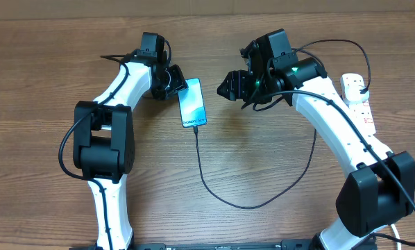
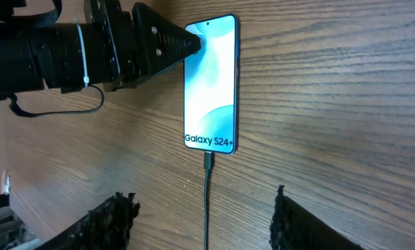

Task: Plug charger to phone and switch on socket
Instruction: 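Open the left gripper, lift it off the phone, move right arm toward power strip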

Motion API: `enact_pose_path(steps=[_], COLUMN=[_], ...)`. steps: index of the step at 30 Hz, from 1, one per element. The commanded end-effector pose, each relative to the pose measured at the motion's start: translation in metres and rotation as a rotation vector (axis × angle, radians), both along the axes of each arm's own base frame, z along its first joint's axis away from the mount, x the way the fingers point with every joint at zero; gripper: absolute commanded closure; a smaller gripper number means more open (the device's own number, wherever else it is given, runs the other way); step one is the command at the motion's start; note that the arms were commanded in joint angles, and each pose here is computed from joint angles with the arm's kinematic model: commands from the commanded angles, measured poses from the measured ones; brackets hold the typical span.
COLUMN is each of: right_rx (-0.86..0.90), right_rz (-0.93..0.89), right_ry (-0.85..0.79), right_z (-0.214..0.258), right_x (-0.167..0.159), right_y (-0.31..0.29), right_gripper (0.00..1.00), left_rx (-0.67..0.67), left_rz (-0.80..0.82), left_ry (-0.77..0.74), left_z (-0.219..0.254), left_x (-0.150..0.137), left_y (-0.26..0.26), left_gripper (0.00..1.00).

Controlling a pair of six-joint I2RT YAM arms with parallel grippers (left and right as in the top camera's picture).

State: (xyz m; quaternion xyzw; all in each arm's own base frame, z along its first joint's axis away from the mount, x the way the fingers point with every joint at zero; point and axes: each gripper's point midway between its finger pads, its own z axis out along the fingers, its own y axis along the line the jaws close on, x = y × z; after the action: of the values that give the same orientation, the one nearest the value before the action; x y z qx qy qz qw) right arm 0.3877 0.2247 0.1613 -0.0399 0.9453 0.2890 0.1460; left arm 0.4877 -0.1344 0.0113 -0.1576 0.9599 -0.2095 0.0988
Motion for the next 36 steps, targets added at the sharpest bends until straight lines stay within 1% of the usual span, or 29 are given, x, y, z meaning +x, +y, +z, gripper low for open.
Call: enact_pose_path(steps=[1,4,9,13,17,22,26,29,30,31,32,33,36], right_rx=[-0.015,-0.041,-0.04,-0.028,-0.031,-0.059,-0.096,-0.105,-0.107,-0.112,-0.115,-0.122,-0.145], right_rz=[0.06,0.043,-0.039,-0.091,-0.136,-0.192,-0.266,-0.33,-0.356,-0.381,-0.409,-0.436,-0.534], right_ry=[-0.098,-0.102,-0.102,-0.108,-0.117,-0.117,-0.106,-0.091,-0.086,-0.082,-0.08,-0.079,-0.074], right_z=[0.022,0.024,0.036,0.047,0.055,0.058,0.058,0.056,0.056,0.055,0.055,0.055,0.053], right_x=[0.002,0.003,0.009,0.011,0.012,0.012,0.013,0.014,0.015,0.015,0.015,0.016,0.015], right_y=[-0.002,-0.015,-0.051,-0.074,-0.094,-0.117,-0.146,-0.172,-0.183,-0.193,-0.204,-0.215,-0.254], right_gripper=[0.38,0.38,0.38,0.38,0.38,0.38,0.39,0.39,0.39,0.39,0.39,0.39,0.38], left_rx=[0.078,0.072,0.075,0.078,0.083,0.11,0.149,0.151,0.149,0.148,0.147,0.147,0.15], left_rz=[0.018,0.011,-0.052,-0.074,-0.103,-0.156,-0.146,-0.153,-0.157,-0.161,-0.163,-0.165,-0.169], left_ry=[0.015,-0.034,-0.211,-0.321,-0.401,-0.504,-0.558,-0.587,-0.59,-0.592,-0.591,-0.586,-0.567], left_z=[-0.01,0.016,0.082,0.128,0.163,0.206,0.233,0.247,0.248,0.249,0.248,0.246,0.239], left_x=[-0.001,0.009,0.033,0.04,0.038,0.029,0.021,0.015,0.014,0.014,0.014,0.014,0.014], left_y=[0.014,0.012,0.007,0.006,0.004,-0.002,-0.002,-0.008,-0.01,-0.012,-0.014,-0.015,-0.015], left_gripper=[0.49,0.47,0.46,0.45,0.46,0.46,0.44,0.41,0.37,0.28,0.1,0.0,0.0])
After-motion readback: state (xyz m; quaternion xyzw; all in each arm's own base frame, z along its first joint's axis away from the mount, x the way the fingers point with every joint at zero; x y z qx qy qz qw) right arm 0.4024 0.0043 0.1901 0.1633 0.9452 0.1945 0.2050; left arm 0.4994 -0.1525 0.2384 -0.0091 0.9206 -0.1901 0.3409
